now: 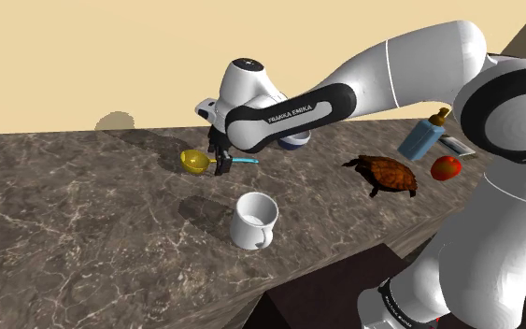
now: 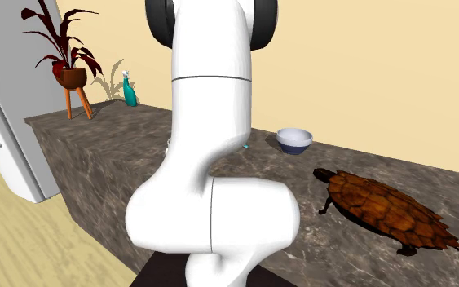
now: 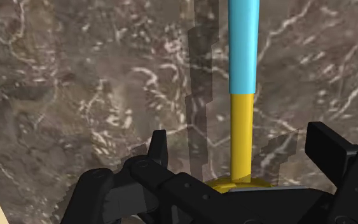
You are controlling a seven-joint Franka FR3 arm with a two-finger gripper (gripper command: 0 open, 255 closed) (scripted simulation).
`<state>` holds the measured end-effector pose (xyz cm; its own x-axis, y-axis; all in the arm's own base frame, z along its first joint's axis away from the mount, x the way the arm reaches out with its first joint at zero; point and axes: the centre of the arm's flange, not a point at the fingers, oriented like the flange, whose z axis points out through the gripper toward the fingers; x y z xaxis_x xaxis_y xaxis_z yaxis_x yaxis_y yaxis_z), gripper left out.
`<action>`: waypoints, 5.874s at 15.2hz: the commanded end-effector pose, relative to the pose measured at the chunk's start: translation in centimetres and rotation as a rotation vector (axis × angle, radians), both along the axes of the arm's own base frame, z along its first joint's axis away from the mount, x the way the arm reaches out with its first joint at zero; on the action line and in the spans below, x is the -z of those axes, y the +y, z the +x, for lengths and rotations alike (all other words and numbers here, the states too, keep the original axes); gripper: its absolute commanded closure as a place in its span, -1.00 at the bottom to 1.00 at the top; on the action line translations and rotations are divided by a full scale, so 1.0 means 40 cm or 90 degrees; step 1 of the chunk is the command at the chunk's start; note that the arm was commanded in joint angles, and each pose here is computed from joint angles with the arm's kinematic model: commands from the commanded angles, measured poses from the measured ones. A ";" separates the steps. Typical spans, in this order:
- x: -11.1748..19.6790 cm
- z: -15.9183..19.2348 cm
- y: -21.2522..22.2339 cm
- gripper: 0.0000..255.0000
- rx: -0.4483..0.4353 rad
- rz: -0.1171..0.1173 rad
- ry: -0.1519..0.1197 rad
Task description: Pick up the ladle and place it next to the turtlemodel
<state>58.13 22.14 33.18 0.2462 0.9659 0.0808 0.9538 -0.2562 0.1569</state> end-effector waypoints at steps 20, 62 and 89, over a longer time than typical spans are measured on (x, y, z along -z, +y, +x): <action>-0.132 0.000 0.000 1.00 0.000 0.000 0.000; -0.421 -0.090 -0.654 1.00 0.000 0.000 0.000; -0.290 -0.165 -1.205 1.00 0.000 0.000 0.000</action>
